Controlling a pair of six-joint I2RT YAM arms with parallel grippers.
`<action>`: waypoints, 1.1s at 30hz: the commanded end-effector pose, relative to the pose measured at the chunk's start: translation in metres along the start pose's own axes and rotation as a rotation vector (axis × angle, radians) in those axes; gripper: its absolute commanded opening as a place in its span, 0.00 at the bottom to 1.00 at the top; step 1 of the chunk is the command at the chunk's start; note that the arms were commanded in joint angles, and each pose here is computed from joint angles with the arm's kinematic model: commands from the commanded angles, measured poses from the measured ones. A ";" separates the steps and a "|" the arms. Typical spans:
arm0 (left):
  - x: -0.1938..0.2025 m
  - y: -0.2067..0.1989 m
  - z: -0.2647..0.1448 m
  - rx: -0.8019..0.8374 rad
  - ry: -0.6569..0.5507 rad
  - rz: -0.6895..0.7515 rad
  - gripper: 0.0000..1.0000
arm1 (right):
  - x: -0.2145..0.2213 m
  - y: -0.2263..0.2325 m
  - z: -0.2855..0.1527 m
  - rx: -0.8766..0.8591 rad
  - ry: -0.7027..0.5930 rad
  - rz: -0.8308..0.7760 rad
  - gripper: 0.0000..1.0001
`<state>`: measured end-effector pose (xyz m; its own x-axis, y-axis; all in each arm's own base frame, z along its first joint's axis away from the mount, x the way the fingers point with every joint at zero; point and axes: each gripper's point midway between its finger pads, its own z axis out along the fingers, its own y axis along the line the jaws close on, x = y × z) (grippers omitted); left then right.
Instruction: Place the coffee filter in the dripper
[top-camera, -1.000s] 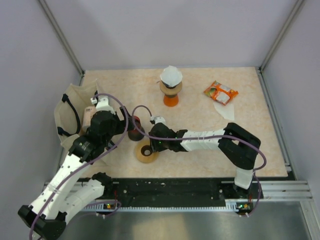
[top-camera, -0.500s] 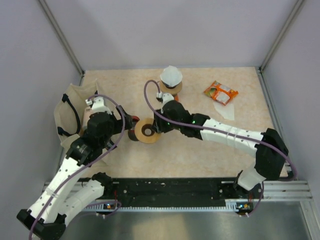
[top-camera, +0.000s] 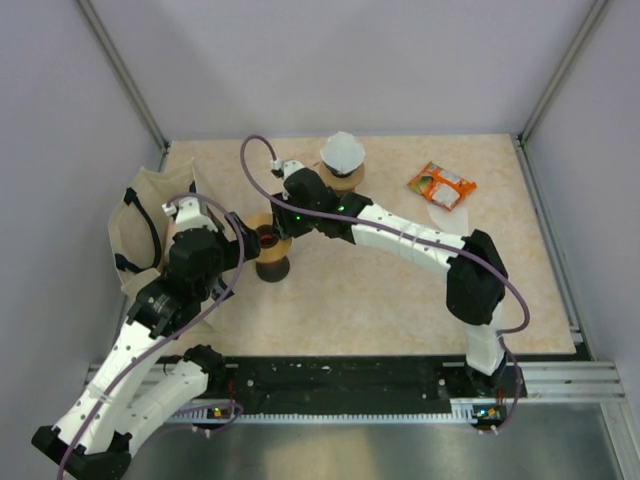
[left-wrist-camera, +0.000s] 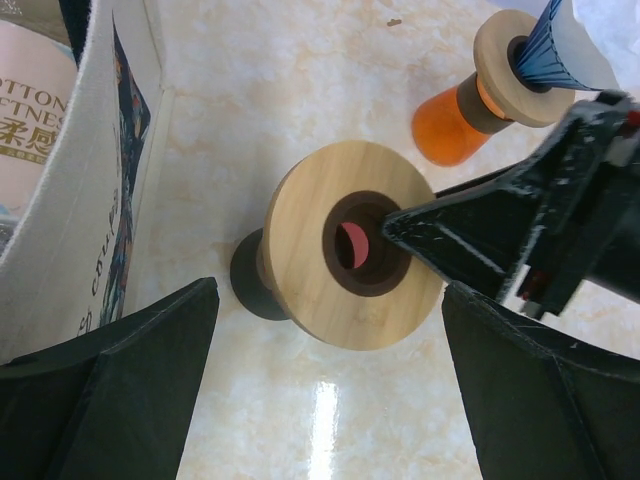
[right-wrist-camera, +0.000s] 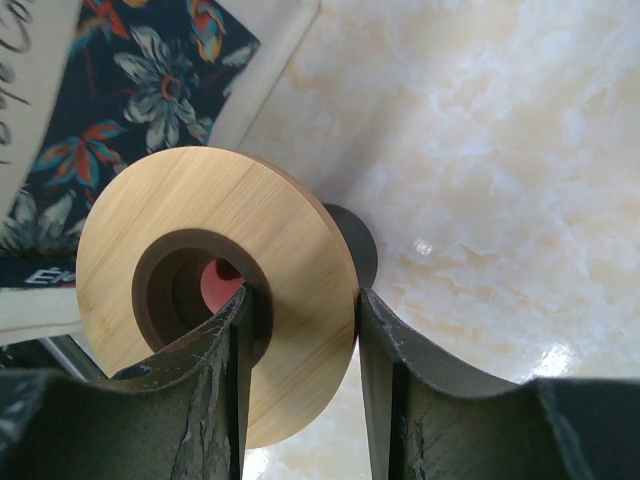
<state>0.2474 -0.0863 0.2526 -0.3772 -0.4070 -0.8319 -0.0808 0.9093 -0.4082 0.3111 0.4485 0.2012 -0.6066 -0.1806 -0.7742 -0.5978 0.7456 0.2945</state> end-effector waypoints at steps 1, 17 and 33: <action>-0.008 0.003 -0.004 -0.015 -0.038 -0.035 0.99 | -0.011 0.017 0.001 -0.054 0.015 -0.021 0.22; -0.006 0.003 -0.001 -0.018 -0.027 -0.030 0.99 | 0.005 0.015 0.020 -0.047 0.086 -0.030 0.29; -0.008 -0.002 0.000 -0.001 -0.027 -0.031 0.99 | -0.024 0.021 0.004 -0.061 0.016 -0.065 0.92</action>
<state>0.2461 -0.0832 0.2498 -0.3789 -0.4170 -0.8261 -0.1048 0.9063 -0.4094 0.3087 0.4627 0.1697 -0.6496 -0.2961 -0.7002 -0.6281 0.7279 0.2750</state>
